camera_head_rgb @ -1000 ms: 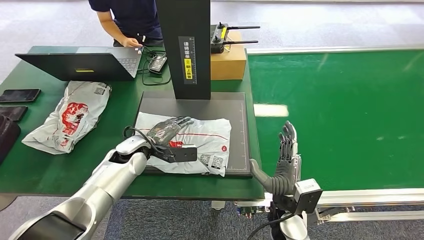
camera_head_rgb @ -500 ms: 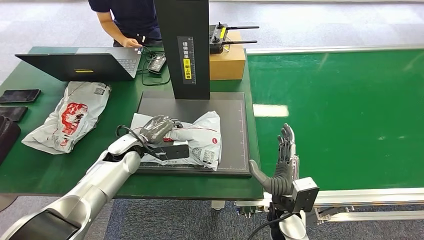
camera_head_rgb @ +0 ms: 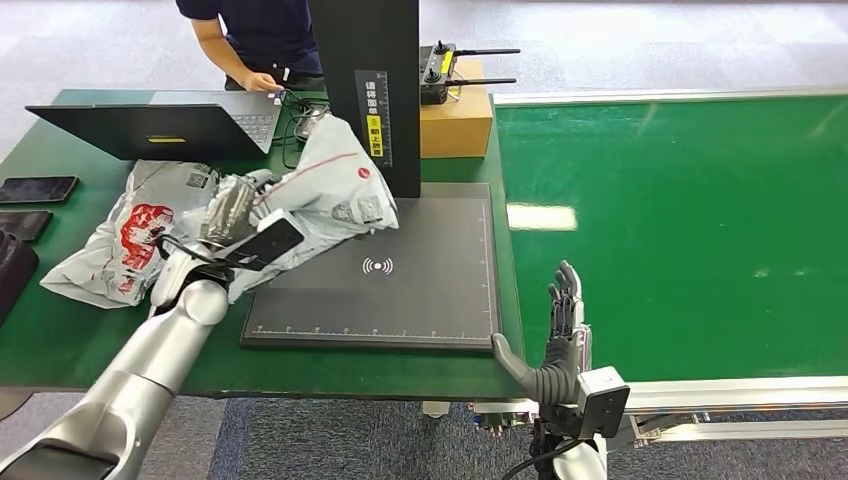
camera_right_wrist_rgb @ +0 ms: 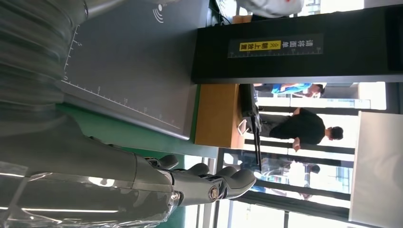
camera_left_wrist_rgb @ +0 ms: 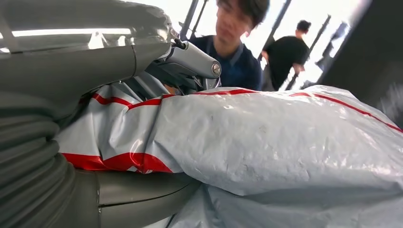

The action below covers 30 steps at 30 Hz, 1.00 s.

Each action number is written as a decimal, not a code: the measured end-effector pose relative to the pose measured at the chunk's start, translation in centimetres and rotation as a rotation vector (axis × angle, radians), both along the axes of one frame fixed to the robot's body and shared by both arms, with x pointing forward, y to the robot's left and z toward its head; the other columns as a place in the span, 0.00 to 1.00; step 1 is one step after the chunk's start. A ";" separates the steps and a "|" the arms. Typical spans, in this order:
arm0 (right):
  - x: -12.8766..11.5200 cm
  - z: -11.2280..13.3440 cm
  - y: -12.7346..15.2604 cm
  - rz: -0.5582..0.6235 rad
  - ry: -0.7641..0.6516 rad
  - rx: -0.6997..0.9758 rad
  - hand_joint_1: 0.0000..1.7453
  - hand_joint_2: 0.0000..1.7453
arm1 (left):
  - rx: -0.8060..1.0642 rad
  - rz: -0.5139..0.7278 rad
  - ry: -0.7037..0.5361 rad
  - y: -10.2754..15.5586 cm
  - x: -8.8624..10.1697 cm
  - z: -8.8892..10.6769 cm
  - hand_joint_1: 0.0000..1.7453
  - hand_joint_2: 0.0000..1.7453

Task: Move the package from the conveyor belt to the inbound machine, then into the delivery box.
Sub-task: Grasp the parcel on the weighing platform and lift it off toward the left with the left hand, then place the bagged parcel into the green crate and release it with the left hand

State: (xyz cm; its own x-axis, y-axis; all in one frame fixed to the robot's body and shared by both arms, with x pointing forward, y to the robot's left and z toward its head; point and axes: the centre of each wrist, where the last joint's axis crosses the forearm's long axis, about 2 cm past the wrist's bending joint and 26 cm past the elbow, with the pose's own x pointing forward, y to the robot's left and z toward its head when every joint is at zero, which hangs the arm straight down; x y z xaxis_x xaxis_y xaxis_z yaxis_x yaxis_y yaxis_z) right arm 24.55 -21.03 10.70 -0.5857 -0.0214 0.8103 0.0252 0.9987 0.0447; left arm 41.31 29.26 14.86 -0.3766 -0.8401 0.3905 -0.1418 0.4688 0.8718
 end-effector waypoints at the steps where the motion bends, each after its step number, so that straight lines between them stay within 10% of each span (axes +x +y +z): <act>1: 0.0 0.0 0.0 0.000 0.000 0.001 0.00 1.00 | -0.020 0.020 -0.019 0.5 0.1 0.4 1.00 1.00; 15: 0.0 -0.1 0.3 -0.004 0.011 0.028 0.00 1.00 | -0.165 0.409 -0.211 12.2 2.5 6.7 1.00 1.00; 26: 0.1 -0.1 0.2 -0.020 0.011 0.023 0.00 1.00 | -0.165 0.849 -0.211 22.5 0.2 8.2 0.97 1.00; 27: 0.1 -0.1 0.3 -0.021 0.011 0.023 0.00 1.00 | -0.157 0.880 -0.206 23.0 0.1 8.4 0.88 1.00; 30: 0.1 -0.1 0.3 -0.022 0.011 0.024 0.00 1.00 | -0.127 0.963 -0.181 24.2 -0.2 8.9 0.18 1.00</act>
State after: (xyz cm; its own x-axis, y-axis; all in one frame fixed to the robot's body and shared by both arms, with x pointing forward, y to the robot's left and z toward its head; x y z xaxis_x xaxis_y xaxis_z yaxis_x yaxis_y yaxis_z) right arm 24.64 -20.75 10.60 -0.5769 -0.0282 0.8163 0.0477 0.9965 0.0681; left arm 41.10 53.51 23.71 0.3829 -0.7751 0.5026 -0.6382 0.1714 0.7505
